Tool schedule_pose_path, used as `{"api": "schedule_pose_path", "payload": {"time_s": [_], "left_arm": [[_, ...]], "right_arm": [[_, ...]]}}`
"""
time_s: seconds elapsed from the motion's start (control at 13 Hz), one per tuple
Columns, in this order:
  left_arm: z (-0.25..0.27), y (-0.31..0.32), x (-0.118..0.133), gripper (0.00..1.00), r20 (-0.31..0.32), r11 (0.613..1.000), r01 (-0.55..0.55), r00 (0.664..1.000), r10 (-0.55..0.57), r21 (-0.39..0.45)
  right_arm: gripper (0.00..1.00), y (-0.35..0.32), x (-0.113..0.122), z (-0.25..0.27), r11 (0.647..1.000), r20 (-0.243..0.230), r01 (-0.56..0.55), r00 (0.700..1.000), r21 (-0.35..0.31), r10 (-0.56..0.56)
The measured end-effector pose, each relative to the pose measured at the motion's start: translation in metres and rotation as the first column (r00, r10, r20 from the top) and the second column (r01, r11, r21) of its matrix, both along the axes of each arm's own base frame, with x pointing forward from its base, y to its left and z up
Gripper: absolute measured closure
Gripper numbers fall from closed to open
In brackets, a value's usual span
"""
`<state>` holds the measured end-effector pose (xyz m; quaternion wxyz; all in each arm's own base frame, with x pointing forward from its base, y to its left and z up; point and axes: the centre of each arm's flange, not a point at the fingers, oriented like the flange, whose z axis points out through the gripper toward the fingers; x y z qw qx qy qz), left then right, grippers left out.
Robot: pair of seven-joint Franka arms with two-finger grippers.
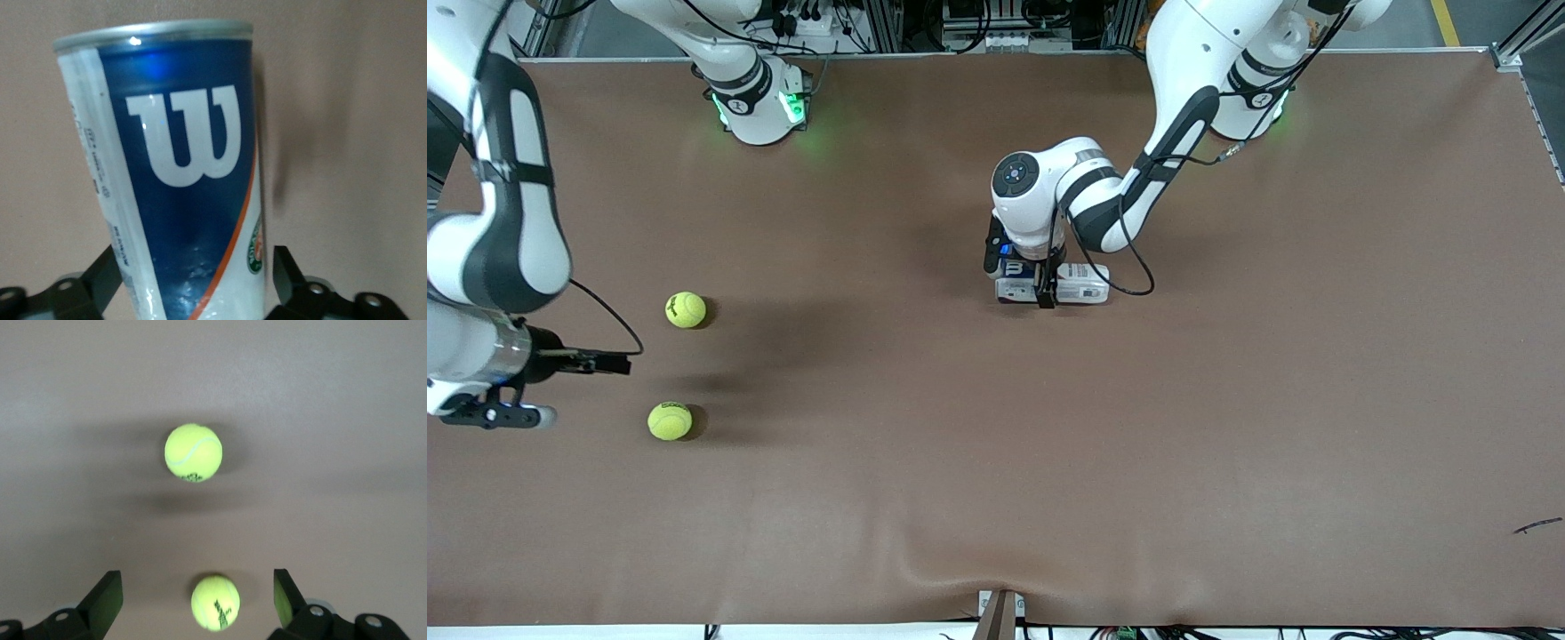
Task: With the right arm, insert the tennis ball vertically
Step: 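Stand the can upright with the left gripper while the right gripper reaches the balls, then lift the upright can with the left gripper while the right gripper grasps a ball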
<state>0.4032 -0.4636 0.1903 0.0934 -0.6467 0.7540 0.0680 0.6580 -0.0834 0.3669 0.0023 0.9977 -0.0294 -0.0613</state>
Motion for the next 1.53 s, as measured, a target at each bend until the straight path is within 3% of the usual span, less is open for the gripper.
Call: {"api": "schedule_pose_path", "payload": {"time_s": [0.08, 0.31, 0.61, 0.84, 1.23, 1.53], "left_arm": [[0.000, 0.000, 0.000, 0.06, 0.006, 1.000, 0.009, 1.000, -0.009, 0.004], [0.003, -0.002, 0.002, 0.30, 0.017, 1.000, 0.015, 1.000, -0.015, 0.000], [0.006, -0.004, 0.004, 0.35, 0.023, 1.000, 0.015, 1.000, -0.015, -0.009], [0.029, -0.010, 0.021, 0.34, 0.041, 0.999, -0.006, 0.999, 0.008, -0.038], [0.102, -0.015, 0.072, 0.36, -0.081, 0.978, -0.001, 0.997, -0.016, -0.207], [0.123, 0.019, 0.125, 0.36, -0.169, 0.918, -0.017, 0.984, -0.055, -0.396]], "right_arm": [[0.00, 0.001, 0.002, -0.009, 1.000, 0.017, -0.002, 1.000, -0.003, 0.002], [0.00, 0.003, 0.008, -0.036, 1.000, 0.051, -0.008, 0.999, -0.008, 0.008], [0.00, 0.015, 0.012, -0.065, 0.998, 0.030, 0.060, 0.998, -0.013, -0.059], [0.00, 0.037, 0.015, -0.084, 0.991, 0.019, 0.131, 0.991, -0.025, -0.130], [0.00, 0.042, 0.021, -0.121, 0.979, 0.034, 0.199, 0.980, -0.040, -0.198], [0.00, 0.026, 0.023, -0.132, 0.974, 0.053, 0.221, 0.974, -0.042, -0.219]]}}
